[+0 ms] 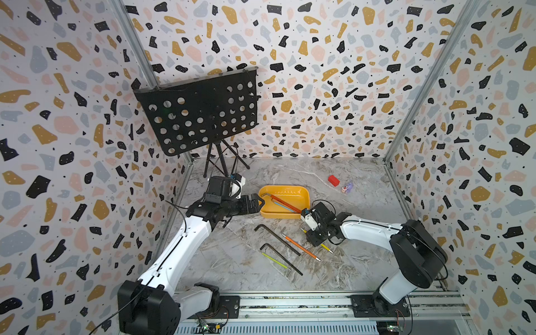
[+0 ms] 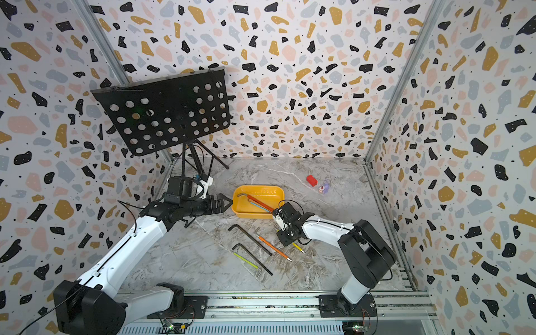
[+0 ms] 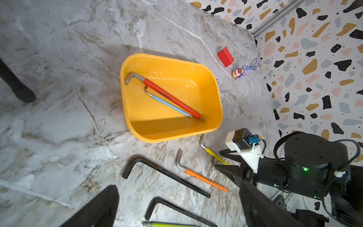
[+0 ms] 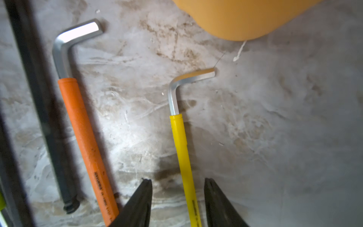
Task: Put the hex key on the desktop into the storage box
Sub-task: Pick up the Allen key from the center of the board.
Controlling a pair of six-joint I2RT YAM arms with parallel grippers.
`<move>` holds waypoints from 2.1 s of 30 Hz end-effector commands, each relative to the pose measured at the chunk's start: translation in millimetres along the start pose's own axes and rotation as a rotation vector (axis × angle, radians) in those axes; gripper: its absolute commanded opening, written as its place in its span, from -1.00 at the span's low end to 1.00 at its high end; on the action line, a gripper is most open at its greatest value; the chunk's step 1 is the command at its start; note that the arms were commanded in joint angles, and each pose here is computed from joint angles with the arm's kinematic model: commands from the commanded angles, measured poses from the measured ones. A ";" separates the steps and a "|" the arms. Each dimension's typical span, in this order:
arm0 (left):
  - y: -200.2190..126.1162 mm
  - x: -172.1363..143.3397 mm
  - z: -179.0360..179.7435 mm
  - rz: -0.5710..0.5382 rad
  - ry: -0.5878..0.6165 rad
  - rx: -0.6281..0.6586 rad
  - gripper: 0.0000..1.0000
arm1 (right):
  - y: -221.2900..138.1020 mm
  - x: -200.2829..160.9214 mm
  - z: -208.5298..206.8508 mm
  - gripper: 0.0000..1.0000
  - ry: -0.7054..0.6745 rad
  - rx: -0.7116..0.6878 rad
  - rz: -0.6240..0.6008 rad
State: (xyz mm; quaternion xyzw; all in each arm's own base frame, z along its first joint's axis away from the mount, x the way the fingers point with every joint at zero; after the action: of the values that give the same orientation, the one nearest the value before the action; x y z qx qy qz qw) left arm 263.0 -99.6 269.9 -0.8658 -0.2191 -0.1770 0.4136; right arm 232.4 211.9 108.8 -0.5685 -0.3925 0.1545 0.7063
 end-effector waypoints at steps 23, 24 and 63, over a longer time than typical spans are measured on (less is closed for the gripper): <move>-5.3 3.9 -6.0 -0.026 0.032 -0.006 0.99 | 8.4 -10.2 5.3 -0.78 -0.025 -0.032 0.033; -5.6 4.1 -6.0 -0.028 0.033 -0.006 0.99 | 6.6 -9.8 5.3 -0.82 -0.027 -0.033 0.029; 5.8 2.8 -5.2 0.033 0.007 -0.043 0.99 | -102.6 21.3 7.5 -1.00 -0.089 -0.117 -0.280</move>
State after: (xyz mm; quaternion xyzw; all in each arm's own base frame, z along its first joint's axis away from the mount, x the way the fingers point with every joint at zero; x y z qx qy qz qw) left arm 266.5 -101.9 262.0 -0.8713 -0.2064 -0.1634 0.4141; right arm 215.7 199.9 191.0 -0.5416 -0.4845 0.0708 0.6833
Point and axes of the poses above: each gripper's point midway between its finger pads, its own y axis out along the fingers, its own z axis along the line the jaws close on, x = y × z, the point moved 9 cm from there along -y, back along the fingers, and after that the axes turned 8 degrees about -y, right-handed, at the moved point
